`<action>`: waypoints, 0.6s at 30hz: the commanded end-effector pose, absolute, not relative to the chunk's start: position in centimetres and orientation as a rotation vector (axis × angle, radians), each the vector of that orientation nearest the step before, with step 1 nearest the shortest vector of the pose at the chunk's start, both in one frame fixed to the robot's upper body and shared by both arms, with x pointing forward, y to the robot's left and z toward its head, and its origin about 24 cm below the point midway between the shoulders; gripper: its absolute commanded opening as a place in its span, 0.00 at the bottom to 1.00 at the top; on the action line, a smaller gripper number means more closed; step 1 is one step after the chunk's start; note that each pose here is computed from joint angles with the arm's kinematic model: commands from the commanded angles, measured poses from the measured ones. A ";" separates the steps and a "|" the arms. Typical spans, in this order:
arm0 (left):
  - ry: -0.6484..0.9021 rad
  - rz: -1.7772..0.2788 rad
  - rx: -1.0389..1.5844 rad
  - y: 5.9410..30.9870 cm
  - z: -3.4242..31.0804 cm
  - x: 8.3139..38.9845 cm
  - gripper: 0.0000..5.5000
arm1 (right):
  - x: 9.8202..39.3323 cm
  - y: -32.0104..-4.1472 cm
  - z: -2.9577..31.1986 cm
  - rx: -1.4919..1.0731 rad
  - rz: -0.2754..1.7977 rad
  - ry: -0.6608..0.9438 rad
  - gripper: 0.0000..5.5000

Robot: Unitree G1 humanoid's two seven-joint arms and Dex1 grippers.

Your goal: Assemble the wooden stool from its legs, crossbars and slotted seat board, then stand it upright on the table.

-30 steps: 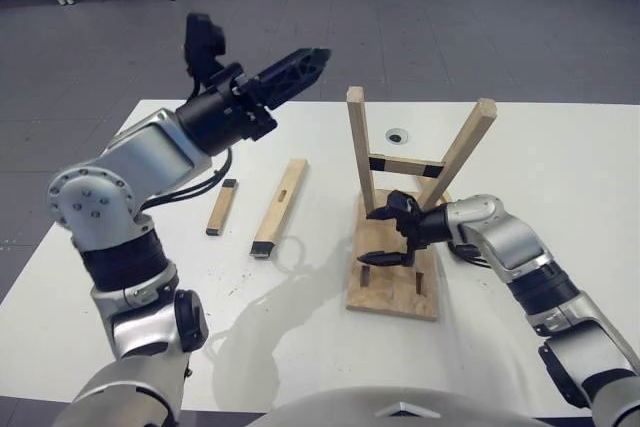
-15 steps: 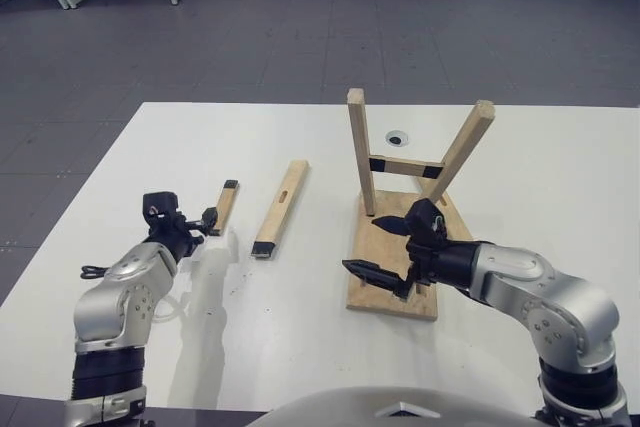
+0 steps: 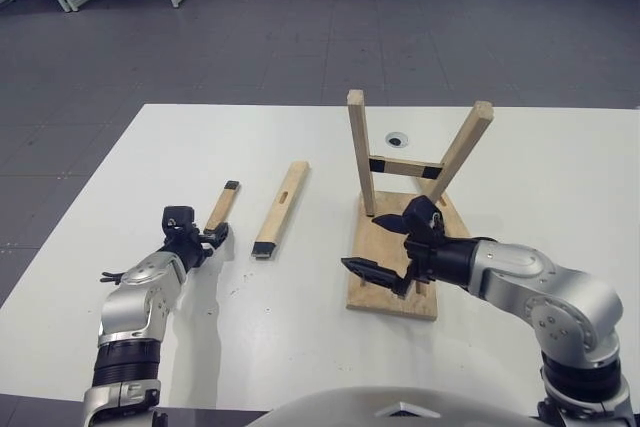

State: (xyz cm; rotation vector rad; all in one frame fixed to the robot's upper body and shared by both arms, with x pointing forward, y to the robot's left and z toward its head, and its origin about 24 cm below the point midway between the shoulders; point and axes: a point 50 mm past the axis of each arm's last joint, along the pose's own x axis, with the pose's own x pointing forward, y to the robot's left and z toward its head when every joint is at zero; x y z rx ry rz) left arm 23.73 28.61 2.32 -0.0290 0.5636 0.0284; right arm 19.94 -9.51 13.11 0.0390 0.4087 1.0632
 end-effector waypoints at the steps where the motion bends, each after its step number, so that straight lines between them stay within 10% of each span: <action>1: 0.716 -0.041 -0.067 27.5 -1.3 22.1 0.62 | 20.4 -9.5 13.7 0.027 1.061 0.393 0.97; 12: 0.838 -0.047 -0.027 27.9 -5.1 19.0 0.26 | 20.8 -9.6 14.2 0.032 1.057 0.383 0.97; 18: 0.685 0.041 -0.019 27.1 -3.8 20.1 0.24 | 22.0 -8.8 15.0 0.101 1.074 0.376 0.97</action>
